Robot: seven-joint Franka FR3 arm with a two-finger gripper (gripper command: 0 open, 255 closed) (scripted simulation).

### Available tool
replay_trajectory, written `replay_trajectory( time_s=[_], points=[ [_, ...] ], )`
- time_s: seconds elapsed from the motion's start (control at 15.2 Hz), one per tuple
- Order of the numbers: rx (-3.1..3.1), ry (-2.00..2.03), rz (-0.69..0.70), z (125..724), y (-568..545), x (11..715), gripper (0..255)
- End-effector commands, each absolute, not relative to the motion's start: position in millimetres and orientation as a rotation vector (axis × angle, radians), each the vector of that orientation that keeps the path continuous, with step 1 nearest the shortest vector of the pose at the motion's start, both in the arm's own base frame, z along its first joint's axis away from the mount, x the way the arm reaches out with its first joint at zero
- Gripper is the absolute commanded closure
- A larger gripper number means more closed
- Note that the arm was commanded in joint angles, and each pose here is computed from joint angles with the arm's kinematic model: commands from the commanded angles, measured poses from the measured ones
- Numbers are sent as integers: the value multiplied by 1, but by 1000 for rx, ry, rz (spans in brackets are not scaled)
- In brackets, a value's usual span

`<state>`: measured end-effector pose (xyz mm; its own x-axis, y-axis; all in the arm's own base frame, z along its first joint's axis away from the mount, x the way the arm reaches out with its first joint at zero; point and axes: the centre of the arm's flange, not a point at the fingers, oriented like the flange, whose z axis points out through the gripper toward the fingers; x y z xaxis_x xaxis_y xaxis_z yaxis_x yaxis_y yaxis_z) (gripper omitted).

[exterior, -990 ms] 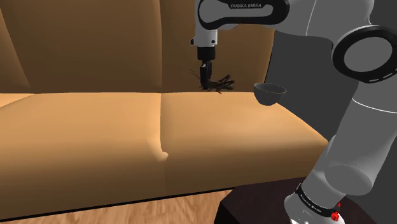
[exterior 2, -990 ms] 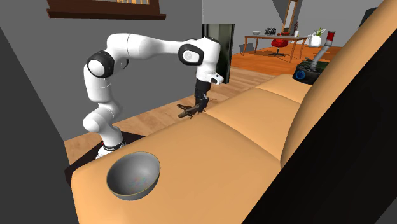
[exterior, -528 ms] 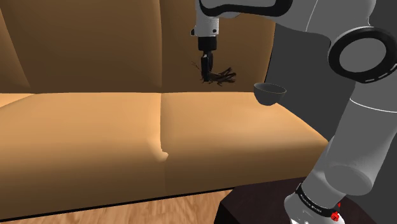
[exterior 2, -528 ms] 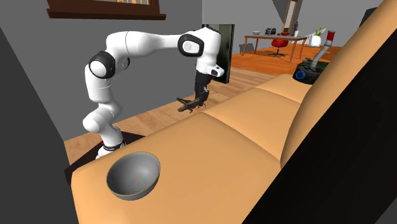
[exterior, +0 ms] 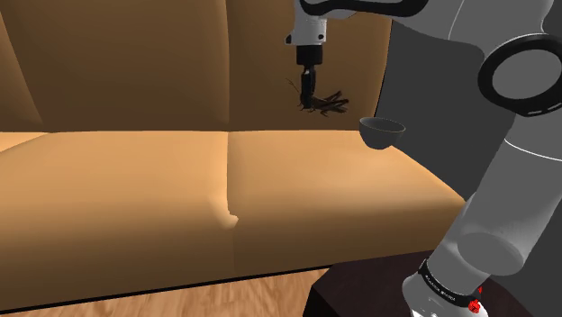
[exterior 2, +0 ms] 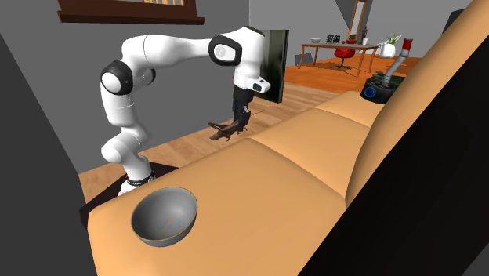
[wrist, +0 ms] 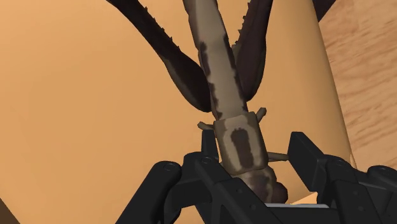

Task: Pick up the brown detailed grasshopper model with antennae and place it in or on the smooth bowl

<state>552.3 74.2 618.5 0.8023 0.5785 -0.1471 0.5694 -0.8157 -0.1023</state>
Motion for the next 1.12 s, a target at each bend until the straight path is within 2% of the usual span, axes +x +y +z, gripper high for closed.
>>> replay_trajectory(
  time_s=[0.0,1.06],
  points=[
    [-2931,-936,265,619,46,543,255],
    [-2931,-936,265,613,-156,482,255]
  ],
)
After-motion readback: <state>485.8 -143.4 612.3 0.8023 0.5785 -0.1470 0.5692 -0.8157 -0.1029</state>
